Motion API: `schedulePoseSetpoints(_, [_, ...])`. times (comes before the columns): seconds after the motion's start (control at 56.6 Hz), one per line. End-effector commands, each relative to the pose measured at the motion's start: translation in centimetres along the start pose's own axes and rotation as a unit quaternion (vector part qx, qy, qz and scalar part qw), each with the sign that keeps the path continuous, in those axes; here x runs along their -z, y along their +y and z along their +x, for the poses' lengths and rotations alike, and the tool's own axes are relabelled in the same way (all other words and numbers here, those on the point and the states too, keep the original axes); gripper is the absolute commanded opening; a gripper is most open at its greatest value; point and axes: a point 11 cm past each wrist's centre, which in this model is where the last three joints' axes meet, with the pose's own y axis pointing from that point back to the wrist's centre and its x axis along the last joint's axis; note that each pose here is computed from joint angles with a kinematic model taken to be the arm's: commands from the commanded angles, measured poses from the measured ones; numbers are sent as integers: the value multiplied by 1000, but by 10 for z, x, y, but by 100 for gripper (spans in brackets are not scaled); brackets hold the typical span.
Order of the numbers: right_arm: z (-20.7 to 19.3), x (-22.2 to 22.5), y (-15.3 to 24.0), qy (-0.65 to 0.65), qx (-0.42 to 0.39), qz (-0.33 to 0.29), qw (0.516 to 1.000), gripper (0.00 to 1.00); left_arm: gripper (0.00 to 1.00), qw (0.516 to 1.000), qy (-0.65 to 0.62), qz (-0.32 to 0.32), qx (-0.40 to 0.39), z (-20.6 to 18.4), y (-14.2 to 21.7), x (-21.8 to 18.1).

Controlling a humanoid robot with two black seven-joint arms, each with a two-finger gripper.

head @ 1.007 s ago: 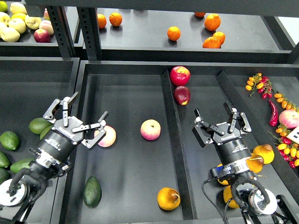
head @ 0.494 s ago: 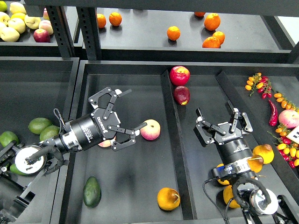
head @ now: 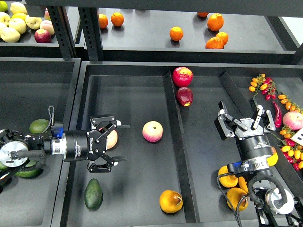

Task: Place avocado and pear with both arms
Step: 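Swing the left gripper over the dark green avocado, then lower the left gripper onto the avocado and close on it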

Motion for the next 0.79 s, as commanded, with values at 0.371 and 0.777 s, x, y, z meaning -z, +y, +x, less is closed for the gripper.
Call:
schedulePoseSetpoints(0.371, [-16, 24, -8, 9, 24, 32, 999, 100, 99, 945, -220, 242, -26, -7, -7, -17])
schedulePoseSetpoints(0.777, [-20, 31, -10, 11, 31, 42, 999, 100, 99, 897, -270, 349, -13, -10, -21, 24])
